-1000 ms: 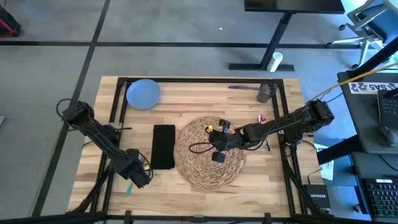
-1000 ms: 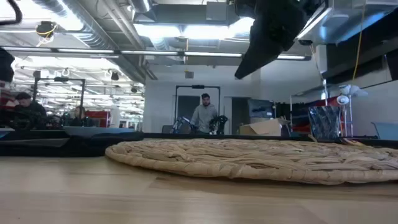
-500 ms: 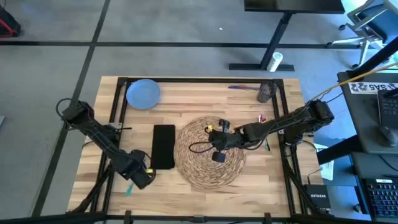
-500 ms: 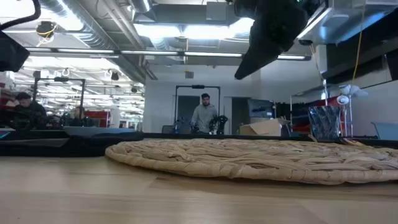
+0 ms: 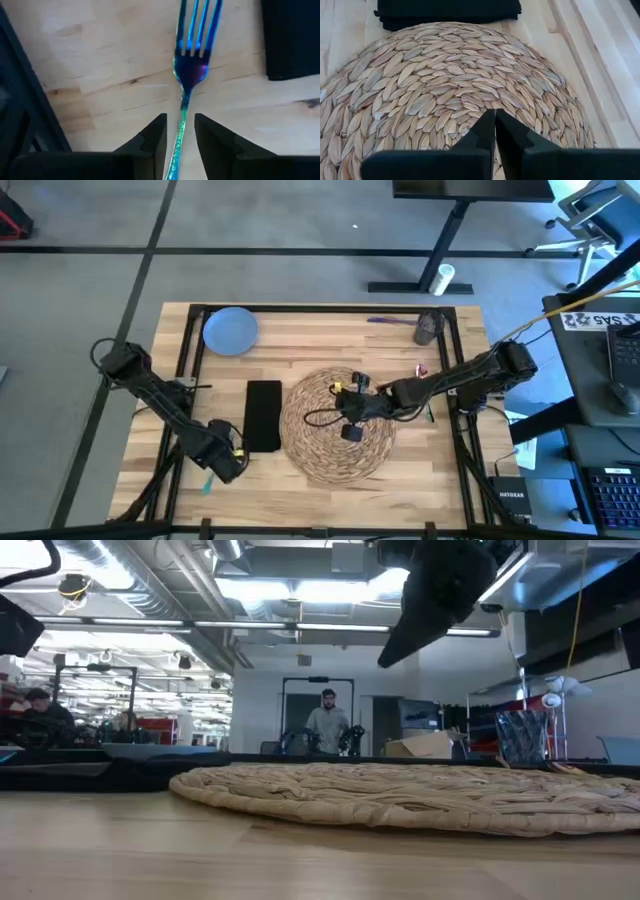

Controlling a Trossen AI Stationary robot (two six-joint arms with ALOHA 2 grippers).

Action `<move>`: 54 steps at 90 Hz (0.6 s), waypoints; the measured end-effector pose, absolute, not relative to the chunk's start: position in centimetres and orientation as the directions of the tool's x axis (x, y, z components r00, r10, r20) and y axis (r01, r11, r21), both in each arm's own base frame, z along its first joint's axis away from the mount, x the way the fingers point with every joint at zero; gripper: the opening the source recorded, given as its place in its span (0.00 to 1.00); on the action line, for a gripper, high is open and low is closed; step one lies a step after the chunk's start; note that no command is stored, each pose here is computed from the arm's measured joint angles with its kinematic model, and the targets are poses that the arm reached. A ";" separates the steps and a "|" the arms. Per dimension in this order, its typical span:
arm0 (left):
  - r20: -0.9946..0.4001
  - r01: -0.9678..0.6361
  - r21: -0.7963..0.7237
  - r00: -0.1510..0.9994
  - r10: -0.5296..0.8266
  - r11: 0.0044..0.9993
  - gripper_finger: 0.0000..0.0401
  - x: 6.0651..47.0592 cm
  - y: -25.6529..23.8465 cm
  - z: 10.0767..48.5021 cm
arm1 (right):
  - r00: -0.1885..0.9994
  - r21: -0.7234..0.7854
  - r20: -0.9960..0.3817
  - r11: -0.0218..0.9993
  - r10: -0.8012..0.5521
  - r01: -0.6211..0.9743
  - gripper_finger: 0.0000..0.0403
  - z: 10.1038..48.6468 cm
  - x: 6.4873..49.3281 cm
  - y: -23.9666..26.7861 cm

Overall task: Set table place
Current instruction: Put the blue fork on top of the black table napkin

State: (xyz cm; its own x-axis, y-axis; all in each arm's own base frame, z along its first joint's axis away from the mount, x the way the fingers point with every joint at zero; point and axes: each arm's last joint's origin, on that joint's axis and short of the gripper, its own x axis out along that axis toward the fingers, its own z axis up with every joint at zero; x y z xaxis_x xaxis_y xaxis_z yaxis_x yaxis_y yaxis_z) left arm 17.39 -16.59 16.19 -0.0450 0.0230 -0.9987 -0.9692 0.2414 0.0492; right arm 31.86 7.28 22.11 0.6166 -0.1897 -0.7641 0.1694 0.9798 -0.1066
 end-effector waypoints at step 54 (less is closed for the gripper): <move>-0.997 -0.964 0.073 -0.076 -0.003 0.257 0.19 18.2 -17.5 14.3 | 0.602 -0.116 -0.774 0.979 -0.195 0.169 0.00 22.0 31.7 7.2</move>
